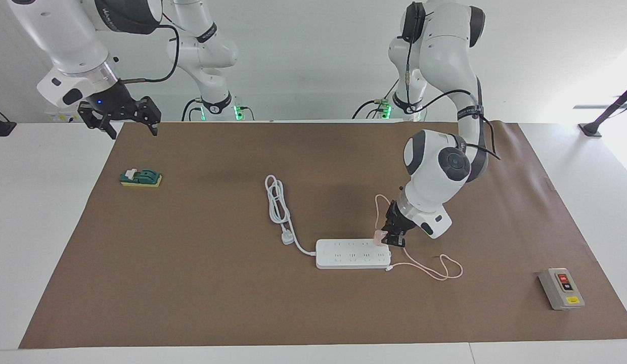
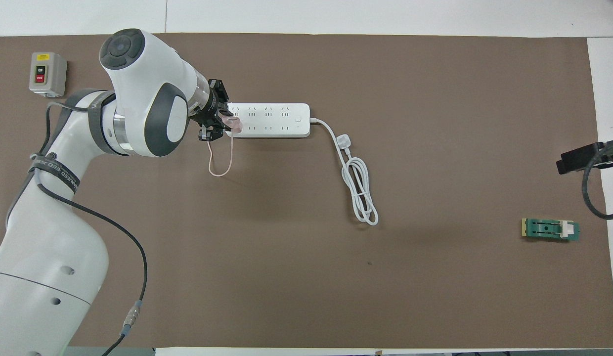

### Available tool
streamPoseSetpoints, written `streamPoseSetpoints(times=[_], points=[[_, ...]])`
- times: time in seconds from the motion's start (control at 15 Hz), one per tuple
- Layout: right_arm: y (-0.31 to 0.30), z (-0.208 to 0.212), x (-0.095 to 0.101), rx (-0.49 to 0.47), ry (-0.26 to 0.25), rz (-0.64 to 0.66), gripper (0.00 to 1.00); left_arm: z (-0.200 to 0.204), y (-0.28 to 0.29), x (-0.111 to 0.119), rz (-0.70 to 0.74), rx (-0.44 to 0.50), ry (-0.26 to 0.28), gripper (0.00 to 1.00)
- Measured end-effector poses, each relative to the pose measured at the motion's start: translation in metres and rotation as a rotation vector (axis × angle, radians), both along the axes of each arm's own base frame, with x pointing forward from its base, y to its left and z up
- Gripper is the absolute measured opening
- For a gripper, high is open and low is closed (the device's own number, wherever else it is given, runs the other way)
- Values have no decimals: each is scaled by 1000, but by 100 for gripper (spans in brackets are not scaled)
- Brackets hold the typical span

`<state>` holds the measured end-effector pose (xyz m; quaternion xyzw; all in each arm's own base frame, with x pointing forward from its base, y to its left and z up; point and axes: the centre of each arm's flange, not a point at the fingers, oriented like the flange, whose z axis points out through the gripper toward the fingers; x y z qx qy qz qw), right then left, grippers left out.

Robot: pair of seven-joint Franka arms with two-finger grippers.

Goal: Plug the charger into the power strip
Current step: 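Push the charger prongs into the strip socket with the left gripper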

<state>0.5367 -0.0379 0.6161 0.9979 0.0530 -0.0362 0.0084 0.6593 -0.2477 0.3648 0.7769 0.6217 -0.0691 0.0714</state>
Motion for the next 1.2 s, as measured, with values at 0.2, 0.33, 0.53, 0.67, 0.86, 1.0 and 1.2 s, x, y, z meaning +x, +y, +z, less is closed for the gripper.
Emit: streamPoseSetpoints(times=[0.2,0.33,0.53,0.67,0.86,1.0,1.2], points=[[0,0,0,0,0,0,100,-2,0,0,1,0,2,32],[0,0,0,0,0,0,100,-3,1,1,4,-1,2,32],[0,0,0,0,0,0,100,-8,3,0,16,-4,2,32],[0,0,0,0,0,0,100,-9,4,0,37,-9,3,32],[0,0,0,0,0,0,100,-10,4,-1,73,-9,8,32],[0,0,0,0,0,0,100,-10,3,-1,102,-9,11,32],[0,0,0,0,0,0,100,-10,0,-5,149,0,3,32]])
